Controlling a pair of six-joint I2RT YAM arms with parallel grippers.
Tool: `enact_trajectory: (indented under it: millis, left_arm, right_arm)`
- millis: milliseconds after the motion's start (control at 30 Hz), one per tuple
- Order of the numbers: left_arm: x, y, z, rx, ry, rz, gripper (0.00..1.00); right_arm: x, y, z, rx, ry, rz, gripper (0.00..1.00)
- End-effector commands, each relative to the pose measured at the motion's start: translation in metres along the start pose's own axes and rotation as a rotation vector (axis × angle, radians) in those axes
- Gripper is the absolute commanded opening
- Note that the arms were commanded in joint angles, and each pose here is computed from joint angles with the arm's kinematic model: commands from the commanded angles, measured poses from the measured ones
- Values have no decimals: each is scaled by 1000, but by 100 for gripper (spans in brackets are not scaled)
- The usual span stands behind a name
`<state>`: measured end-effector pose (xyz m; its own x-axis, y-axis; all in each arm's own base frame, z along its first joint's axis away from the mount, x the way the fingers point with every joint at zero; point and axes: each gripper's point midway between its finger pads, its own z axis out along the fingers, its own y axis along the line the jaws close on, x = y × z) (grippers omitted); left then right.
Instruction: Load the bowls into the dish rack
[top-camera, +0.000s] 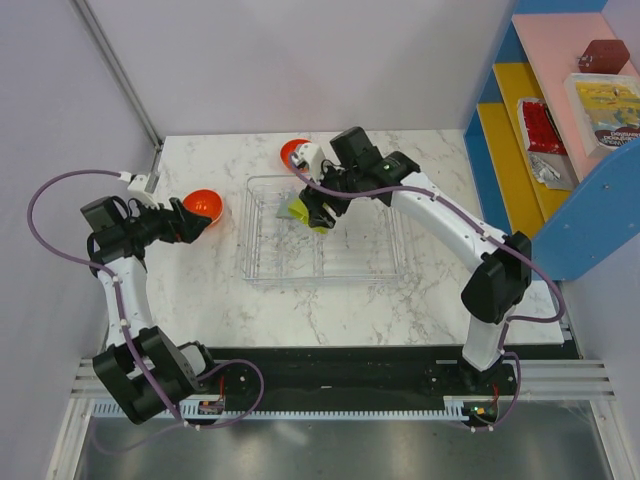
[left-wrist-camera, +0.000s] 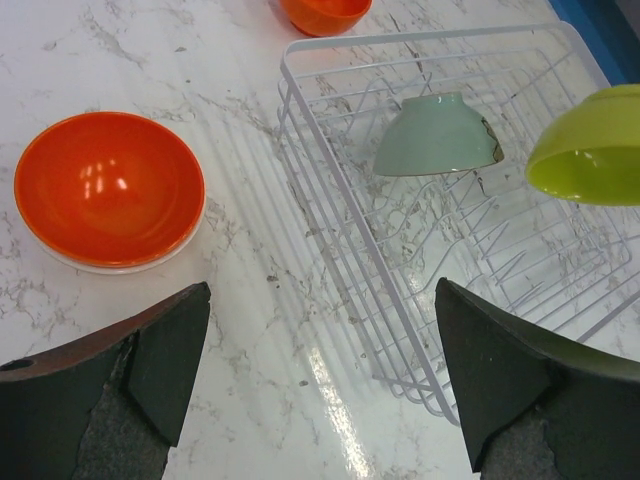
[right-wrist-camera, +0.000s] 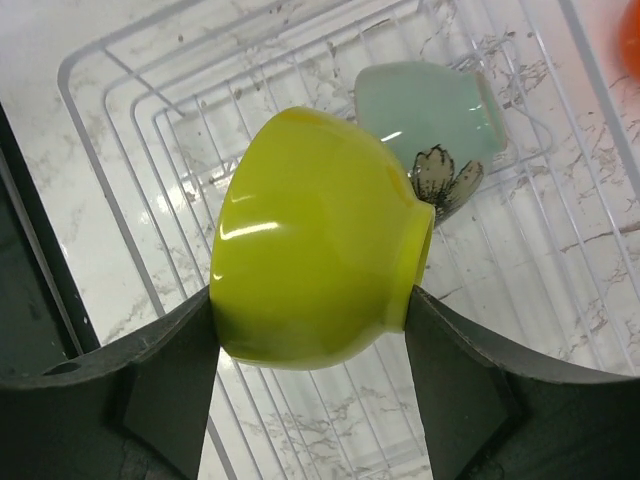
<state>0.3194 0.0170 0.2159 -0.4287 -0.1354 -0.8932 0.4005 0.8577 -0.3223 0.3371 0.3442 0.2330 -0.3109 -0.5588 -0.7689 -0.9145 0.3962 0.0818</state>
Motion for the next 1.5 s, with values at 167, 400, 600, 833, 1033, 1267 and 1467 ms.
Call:
enact_trajectory:
  millis: [167,400,600,833,1033,1267,1467]
  left_arm:
    - [9,-3,-1,57,-16,-15,100]
    - [11,-5,-2,60,-23,-5,100]
    - [13,-5,-2,65,-22,-8,100]
    - [12,-6,-2,68,-25,-4,100]
    - [13,-7,-3,68,-26,-4,100]
    - [13,-7,-3,71,-27,-4,100]
    - [14,-7,-3,73,-25,-6,100]
  right_arm:
    - [20,27,6,57,131,-270,0]
    - [21,31,20,118,148,-328,0]
    - [11,34,21,164,138,-378,0]
    - [15,28,30,225,169,-419,0]
    - [24,29,44,223,193,-438,0]
    - [33,31,61,204,216,-446,0]
    - [37,37,73,195,232,-460,0]
